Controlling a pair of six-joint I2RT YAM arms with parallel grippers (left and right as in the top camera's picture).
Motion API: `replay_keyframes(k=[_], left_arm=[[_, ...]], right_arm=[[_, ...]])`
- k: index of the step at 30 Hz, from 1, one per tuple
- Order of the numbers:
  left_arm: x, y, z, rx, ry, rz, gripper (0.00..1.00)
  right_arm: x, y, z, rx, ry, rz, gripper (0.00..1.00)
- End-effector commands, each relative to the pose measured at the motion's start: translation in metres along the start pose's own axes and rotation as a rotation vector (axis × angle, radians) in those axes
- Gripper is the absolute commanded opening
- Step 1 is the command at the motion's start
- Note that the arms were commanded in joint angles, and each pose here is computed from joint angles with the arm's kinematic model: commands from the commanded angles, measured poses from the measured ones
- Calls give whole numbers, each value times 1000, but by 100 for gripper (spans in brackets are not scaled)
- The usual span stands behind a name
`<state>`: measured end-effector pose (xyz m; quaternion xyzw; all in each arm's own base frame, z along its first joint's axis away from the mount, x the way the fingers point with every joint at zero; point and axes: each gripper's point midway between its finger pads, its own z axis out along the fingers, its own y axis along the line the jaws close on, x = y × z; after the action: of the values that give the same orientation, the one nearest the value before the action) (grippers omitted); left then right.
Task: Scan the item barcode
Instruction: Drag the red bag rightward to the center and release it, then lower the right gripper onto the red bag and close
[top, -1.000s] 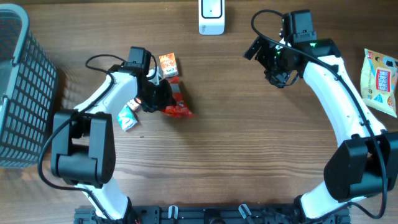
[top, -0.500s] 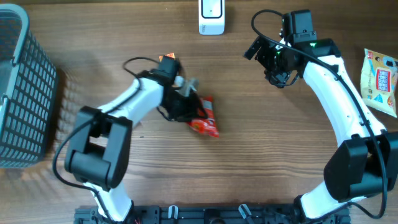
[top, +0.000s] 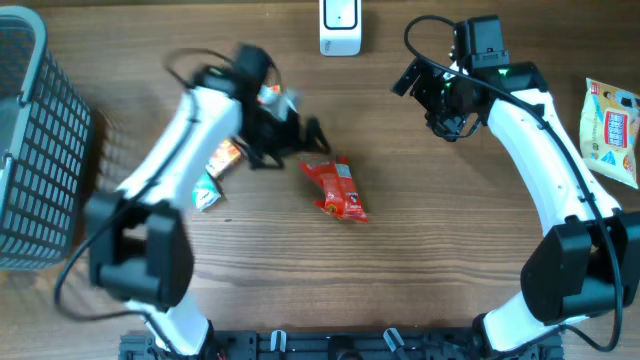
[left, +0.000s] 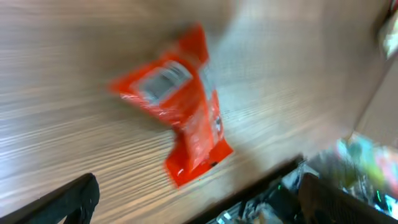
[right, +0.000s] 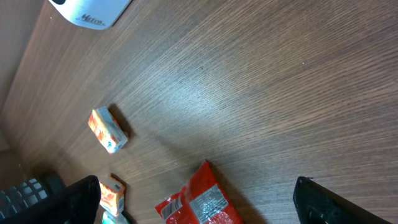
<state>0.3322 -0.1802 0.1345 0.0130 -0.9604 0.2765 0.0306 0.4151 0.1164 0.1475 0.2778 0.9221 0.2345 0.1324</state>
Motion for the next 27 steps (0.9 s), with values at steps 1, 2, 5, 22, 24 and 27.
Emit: replay_keyframes(k=[1,2,5,22,24,27], left_arm=[[-14,21,-85,-142,-251,-52,100],[-14,27,-98,-163,-291,-84,100],[-11,43,-124,-219,-373,-139,100],[-13,128,-180,-435,-559,-479,100],[-13,132,-182,-439,-559,-476,100],[-12,135,-184,-463,-565,-479,100]], right_arm=[[-1,-3,-2,12,-18,9,100],[-1,-4,-2,12,-18,9,100],[-1,-3,-2,12,-18,8,100],[135,16,46,61,264,-455,43],[154,12,61,104,251,-458,11],[175,11,78,117,260,-446,4]])
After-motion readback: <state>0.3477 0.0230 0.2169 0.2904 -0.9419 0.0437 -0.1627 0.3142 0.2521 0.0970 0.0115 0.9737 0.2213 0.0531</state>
